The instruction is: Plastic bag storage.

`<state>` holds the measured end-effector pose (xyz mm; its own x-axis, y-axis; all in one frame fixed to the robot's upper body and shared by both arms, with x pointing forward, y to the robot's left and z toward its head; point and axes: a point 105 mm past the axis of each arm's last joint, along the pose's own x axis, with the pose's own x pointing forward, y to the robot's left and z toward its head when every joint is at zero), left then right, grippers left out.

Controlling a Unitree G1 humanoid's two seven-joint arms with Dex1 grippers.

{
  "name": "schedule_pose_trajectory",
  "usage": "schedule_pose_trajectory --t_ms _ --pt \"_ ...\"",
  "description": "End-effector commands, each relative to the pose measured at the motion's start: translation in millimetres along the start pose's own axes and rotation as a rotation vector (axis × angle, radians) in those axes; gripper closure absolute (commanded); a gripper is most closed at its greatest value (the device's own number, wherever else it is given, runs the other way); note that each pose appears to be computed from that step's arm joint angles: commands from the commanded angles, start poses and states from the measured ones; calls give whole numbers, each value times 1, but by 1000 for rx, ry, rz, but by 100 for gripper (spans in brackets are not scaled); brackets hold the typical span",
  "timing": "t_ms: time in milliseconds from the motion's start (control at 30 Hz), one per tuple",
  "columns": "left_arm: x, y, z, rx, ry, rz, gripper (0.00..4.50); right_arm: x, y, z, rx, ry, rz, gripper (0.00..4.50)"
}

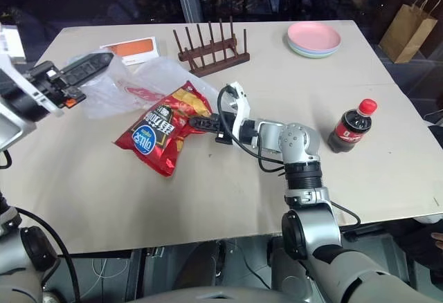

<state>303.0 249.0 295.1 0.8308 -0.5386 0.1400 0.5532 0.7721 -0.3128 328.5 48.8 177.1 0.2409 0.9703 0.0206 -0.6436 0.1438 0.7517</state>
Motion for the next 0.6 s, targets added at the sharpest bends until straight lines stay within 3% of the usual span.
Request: schedule_pose_trajectory --t_ms 33,167,267,600 --pt "-9 -3 16 77 -51 40 450 16 52 -5 -24 50 228 444" --pt "-11 5 18 117 -58 107 450 13 70 -19 5 114 330 444" --pt "-9 7 30 108 -165 110 450 16 71 -30 34 155 342 444" --pt "-14 -11 38 97 -190 28 450 31 47 -29 103 150 269 444"
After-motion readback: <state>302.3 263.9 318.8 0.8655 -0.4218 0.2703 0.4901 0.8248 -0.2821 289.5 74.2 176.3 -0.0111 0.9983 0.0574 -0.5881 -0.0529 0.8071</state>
